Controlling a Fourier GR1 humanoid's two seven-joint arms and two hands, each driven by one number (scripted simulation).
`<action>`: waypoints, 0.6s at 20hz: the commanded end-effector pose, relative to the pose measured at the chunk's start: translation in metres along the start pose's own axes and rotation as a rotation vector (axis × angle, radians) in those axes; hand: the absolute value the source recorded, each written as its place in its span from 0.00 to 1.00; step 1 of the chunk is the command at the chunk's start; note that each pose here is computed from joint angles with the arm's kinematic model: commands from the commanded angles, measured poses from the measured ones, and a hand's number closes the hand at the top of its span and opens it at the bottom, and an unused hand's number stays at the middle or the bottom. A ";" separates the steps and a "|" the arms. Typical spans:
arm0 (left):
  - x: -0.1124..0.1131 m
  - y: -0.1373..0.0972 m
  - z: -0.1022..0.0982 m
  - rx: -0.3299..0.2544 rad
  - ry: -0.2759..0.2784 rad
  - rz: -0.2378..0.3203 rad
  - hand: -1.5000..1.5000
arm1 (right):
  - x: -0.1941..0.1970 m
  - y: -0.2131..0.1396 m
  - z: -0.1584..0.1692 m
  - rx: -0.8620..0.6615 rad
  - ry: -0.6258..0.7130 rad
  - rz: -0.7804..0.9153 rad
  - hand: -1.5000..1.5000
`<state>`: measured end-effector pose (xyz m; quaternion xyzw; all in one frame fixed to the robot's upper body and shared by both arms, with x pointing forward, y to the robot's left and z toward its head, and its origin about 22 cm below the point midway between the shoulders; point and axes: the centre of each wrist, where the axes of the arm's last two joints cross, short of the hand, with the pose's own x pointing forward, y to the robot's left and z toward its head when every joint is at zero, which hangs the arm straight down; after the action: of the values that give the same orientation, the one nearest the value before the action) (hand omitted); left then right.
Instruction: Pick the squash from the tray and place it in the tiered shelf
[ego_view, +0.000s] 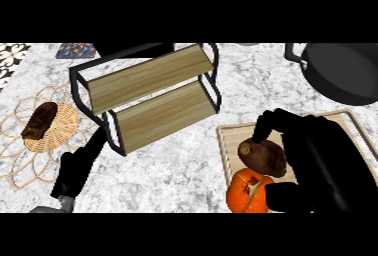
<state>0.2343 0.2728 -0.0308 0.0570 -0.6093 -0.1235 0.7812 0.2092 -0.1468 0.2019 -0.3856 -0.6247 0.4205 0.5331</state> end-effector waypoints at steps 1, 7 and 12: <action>0.000 -0.001 -0.006 -0.011 -0.011 -0.013 0.50 | 0.013 -0.038 0.002 -0.164 0.039 -0.169 1.00; 0.003 -0.008 -0.006 -0.037 -0.009 0.000 0.50 | 0.036 -0.056 -0.039 -0.186 0.065 -0.169 1.00; 0.018 -0.021 -0.017 -0.017 -0.020 -0.016 0.50 | 0.058 -0.072 -0.086 -0.256 0.086 -0.131 1.00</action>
<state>0.2434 0.2606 -0.0294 0.0499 -0.6167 -0.1368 0.7736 0.2572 -0.1233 0.2819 -0.3943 -0.7004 0.3034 0.5118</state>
